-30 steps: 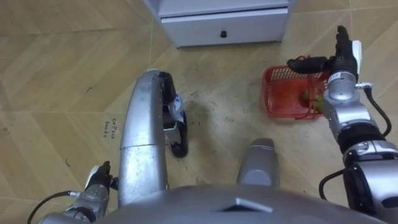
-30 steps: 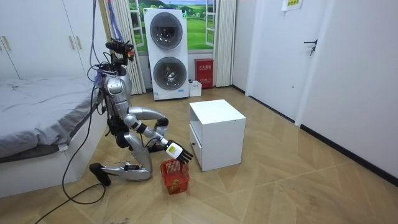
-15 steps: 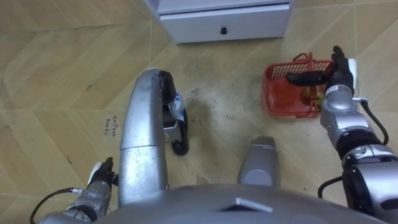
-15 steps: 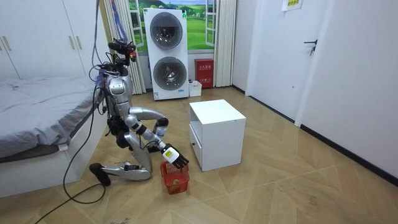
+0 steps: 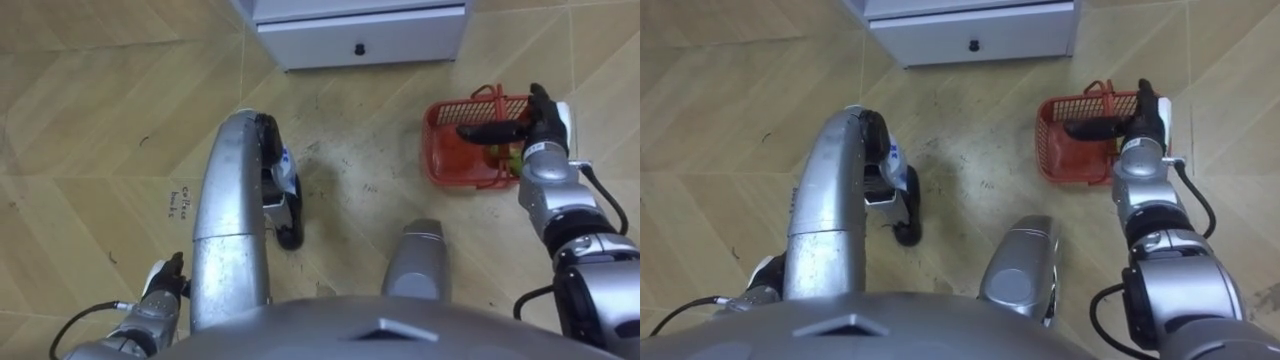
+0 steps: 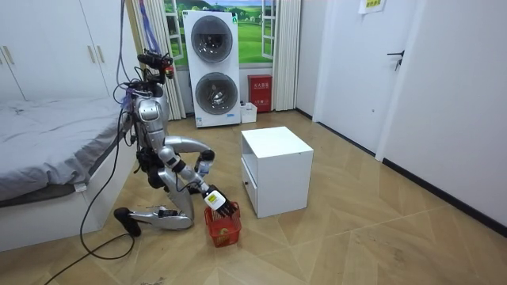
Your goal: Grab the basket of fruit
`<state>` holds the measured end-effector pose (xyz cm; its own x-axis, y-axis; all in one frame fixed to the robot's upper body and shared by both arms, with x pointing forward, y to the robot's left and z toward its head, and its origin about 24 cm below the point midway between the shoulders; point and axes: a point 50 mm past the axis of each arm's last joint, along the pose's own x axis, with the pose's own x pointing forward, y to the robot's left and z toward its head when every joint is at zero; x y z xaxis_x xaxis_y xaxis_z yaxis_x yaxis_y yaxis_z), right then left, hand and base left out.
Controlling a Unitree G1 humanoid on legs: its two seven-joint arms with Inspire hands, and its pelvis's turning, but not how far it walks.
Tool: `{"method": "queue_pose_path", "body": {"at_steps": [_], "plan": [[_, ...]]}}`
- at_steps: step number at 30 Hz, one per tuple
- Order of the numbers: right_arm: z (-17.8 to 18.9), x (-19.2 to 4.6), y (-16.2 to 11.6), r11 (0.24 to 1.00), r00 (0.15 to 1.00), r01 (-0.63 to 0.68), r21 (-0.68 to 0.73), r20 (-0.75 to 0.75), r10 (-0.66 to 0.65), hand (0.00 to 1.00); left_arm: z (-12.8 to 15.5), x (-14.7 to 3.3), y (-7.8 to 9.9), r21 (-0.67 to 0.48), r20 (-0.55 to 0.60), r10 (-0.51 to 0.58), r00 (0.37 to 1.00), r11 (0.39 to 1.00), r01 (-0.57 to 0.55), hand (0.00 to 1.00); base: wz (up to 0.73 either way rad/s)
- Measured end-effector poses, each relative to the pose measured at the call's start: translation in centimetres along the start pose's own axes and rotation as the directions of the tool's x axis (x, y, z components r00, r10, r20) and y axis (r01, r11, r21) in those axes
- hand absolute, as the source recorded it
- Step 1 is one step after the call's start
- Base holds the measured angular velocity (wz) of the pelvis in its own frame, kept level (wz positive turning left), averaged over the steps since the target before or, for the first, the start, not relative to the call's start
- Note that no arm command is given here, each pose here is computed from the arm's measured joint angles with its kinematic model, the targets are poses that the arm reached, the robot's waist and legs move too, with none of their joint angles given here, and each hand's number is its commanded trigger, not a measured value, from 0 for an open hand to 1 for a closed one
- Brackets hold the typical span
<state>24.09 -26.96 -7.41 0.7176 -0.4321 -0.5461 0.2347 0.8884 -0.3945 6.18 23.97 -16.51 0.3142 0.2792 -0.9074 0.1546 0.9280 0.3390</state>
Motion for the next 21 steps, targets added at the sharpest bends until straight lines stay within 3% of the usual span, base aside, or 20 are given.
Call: {"method": "queue_pose_path", "body": {"at_steps": [3,4,5,6,7,21], "plan": [[-0.1,0.0,0.0,1.0,1.0,-0.007,0.0,-0.005,0.007,0.03,0.0,0.0,0.0,0.0,0.0,0.0,1.0,1.0,0.0,0.0,0.0],[-0.3,0.0,0.0,1.0,1.0,-0.005,0.004,-0.016,0.006,0.39,0.0,0.0,0.0,0.0,0.0,0.0,1.0,1.0,0.0,0.0,0.0],[-0.6,0.0,-0.1,1.0,1.0,-0.004,0.001,-0.031,0.004,0.64,0.0,0.0,0.0,0.0,0.001,-0.001,1.0,1.0,0.001,0.0,0.0],[-0.8,0.0,0.0,1.0,0.999,-0.005,-0.002,-0.038,0.005,0.72,0.0,0.0,0.0,0.0,0.0,-0.001,1.0,1.0,0.001,0.0,0.0],[-1.3,-0.1,0.0,1.0,0.998,-0.005,0.0,-0.058,0.005,1.0,0.0,0.0,0.0,0.0,0.001,-0.001,1.0,1.0,0.001,0.0,0.0],[-2.6,-0.2,-0.3,1.0,0.992,-0.021,0.022,-0.122,0.023,1.0,0.2,0.0,-0.1,-0.002,0.01,-0.014,1.0,1.0,0.014,0.0,0.0]]}}
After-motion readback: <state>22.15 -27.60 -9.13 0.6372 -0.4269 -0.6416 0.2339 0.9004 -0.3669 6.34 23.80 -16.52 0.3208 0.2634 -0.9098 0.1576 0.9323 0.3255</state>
